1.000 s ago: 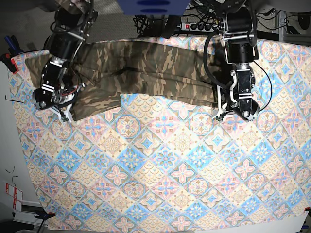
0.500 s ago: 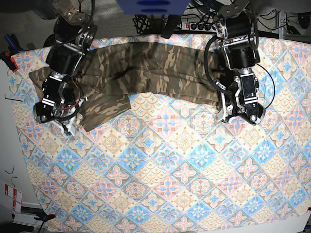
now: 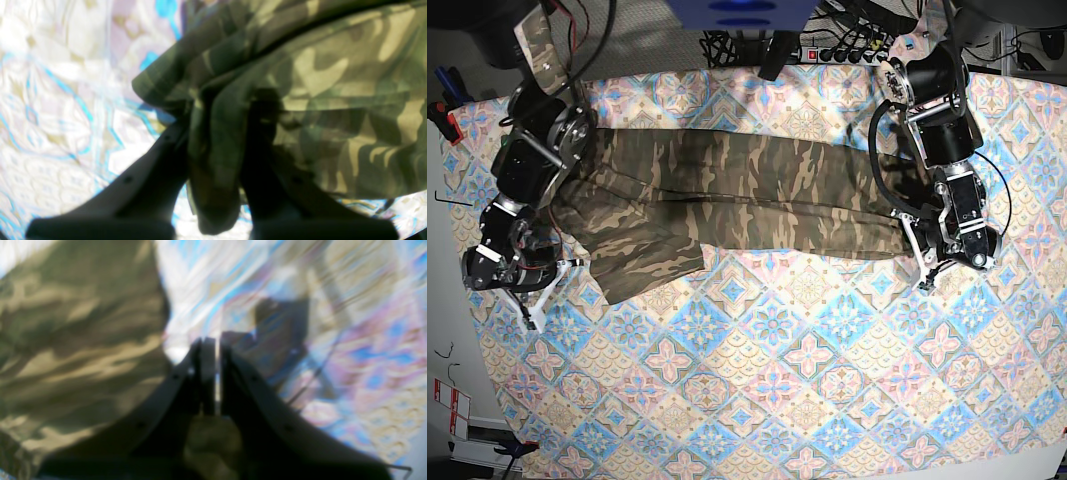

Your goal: Fold the T-shirt properly

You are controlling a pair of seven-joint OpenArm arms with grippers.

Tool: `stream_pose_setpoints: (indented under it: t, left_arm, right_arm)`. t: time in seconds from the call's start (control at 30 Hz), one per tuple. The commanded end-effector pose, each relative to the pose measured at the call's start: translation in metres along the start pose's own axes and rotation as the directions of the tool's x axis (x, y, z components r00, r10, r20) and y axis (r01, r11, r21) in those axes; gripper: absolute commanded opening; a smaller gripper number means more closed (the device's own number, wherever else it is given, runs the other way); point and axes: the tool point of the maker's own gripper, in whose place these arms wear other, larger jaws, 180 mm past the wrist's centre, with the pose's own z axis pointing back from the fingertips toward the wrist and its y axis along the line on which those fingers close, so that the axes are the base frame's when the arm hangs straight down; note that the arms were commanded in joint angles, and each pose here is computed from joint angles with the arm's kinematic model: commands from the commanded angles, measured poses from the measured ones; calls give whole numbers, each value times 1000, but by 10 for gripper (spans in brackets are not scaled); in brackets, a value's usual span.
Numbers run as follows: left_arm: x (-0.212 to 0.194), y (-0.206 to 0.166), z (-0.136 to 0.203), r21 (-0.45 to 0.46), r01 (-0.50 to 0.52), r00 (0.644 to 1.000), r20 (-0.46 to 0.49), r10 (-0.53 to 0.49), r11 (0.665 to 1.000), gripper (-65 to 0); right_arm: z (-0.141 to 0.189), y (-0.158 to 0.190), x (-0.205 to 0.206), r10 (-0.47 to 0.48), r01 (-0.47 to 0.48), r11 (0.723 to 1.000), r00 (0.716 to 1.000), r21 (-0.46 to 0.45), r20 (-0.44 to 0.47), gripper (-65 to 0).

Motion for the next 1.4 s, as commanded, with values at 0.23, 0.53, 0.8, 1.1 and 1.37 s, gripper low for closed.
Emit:
stream_pose_setpoints:
  t: [0.23, 0.53, 0.8, 1.1, 1.37]
  left_arm:
    - [-9, 13, 3, 29, 0, 1000, -9, 1, 1000, -622]
    - [-27, 18, 1, 39, 0, 999, -46, 2, 999, -621]
    - [-25, 29, 23, 115, 49, 995, -92, -39, 992, -440]
    - [-11, 43, 65, 250, 62, 997, 21, -70, 966, -267]
    - [-16, 47, 83, 312, 77, 995, 43, -95, 947, -317]
  right_arm:
    - [5, -10, 1, -2, 2, 1000, 1000, -23, 0, -632]
    - [30, -26, 16, 41, -40, 993, 999, -112, 3, -484]
    - [51, -24, 44, 157, -150, 971, 987, -187, 22, -410]
    - [43, -7, 48, 159, -151, 977, 987, -153, 38, -409]
    - [37, 13, 51, 164, -158, 980, 985, -119, 46, -409]
